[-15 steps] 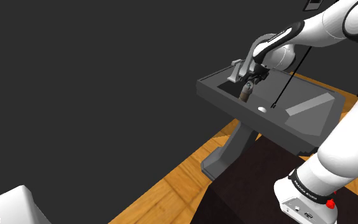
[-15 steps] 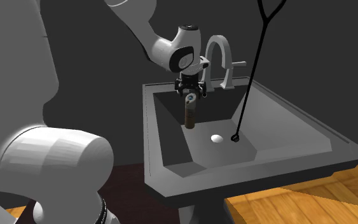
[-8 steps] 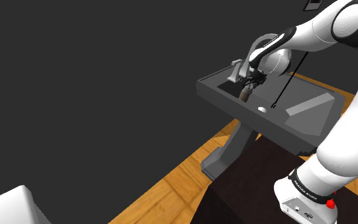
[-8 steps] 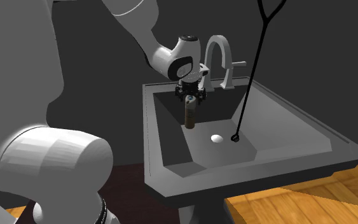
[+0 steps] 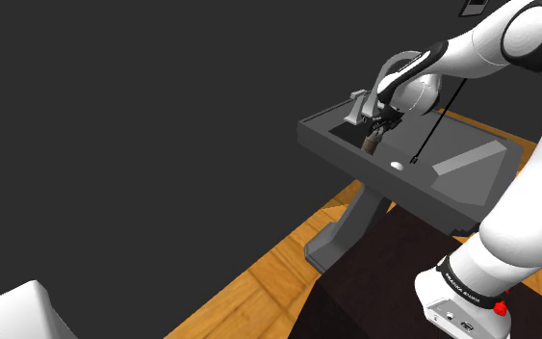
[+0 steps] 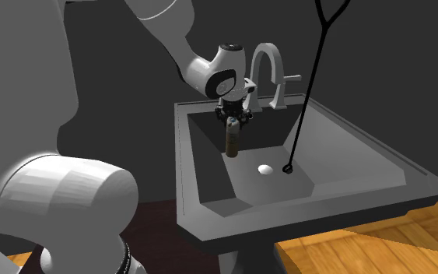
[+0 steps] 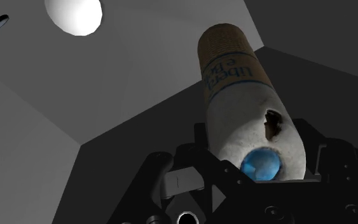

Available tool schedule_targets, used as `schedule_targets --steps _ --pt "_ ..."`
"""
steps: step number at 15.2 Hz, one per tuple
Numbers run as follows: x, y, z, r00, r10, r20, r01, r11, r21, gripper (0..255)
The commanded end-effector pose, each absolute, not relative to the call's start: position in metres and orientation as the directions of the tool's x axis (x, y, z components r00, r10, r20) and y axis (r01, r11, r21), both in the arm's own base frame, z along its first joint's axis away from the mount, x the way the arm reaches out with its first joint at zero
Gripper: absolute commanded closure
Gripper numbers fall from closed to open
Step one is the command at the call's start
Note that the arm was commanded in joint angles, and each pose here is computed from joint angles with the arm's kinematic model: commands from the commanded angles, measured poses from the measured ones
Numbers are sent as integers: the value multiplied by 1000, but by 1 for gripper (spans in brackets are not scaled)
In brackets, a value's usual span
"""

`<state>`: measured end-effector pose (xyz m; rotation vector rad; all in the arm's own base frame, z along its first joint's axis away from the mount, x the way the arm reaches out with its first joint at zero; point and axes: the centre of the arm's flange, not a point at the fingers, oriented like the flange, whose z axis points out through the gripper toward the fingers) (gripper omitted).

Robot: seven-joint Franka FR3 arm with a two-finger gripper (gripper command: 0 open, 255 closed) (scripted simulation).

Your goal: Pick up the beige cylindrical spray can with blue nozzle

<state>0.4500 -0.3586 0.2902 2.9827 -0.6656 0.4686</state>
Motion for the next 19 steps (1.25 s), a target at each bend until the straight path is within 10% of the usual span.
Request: schedule_targets --steps 1,19 --pt "450 -358 290 862 -408 302 -422 -906 -17 255" --pt "450 -358 370 862 -408 302 -422 -906 -17 255"
